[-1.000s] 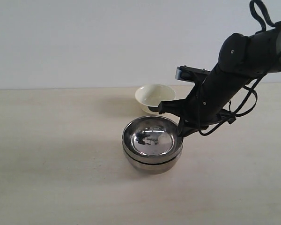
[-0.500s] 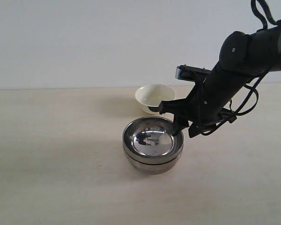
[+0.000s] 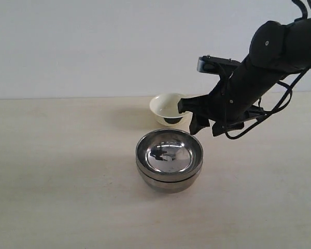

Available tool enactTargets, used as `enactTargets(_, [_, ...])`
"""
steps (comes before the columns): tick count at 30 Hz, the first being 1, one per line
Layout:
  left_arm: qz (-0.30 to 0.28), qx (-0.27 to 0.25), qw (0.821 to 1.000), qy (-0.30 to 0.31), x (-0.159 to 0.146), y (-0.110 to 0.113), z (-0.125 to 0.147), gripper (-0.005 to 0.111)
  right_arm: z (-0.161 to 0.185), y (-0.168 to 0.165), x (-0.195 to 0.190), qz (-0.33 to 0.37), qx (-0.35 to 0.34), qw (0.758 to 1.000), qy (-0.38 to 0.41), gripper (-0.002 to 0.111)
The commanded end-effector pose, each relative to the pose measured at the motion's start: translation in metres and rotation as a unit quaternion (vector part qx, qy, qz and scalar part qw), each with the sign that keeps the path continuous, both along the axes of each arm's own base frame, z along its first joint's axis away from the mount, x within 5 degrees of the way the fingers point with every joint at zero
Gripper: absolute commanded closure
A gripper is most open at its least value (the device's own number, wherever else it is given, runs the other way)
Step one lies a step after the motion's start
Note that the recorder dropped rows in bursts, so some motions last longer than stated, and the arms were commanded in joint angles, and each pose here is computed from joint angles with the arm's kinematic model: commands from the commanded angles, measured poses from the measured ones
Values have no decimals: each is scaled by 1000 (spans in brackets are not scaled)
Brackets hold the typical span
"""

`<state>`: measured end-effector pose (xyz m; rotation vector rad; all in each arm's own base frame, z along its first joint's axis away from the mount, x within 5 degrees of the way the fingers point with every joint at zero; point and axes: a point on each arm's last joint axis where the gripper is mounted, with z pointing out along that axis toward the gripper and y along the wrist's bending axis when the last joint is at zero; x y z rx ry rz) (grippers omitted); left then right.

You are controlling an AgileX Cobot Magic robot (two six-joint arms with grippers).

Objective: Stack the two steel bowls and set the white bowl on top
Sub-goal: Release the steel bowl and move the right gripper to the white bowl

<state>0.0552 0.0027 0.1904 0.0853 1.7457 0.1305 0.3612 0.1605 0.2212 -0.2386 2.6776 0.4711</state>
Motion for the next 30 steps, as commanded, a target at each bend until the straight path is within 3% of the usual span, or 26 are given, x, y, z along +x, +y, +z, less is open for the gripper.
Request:
enactTargets(1, [2, -9, 1000, -5, 0, 0, 0, 103, 22, -2, 5, -9, 6, 999, -48, 60])
enactTargets(8, [2, -9, 1000, -5, 0, 0, 0, 103, 42, 6, 28, -13, 9, 998, -58, 60])
enactTargets(21, [2, -9, 1000, -5, 0, 0, 0, 103, 27, -10, 49, -44, 6, 997, -65, 60])
enactTargets(25, [2, -9, 1000, -5, 0, 0, 0, 103, 22, -26, 69, -73, 14, 994, -84, 60])
enactTargets(30, [2, -9, 1000, -5, 0, 0, 0, 103, 9, -11, 112, -56, 25, 996, -67, 60])
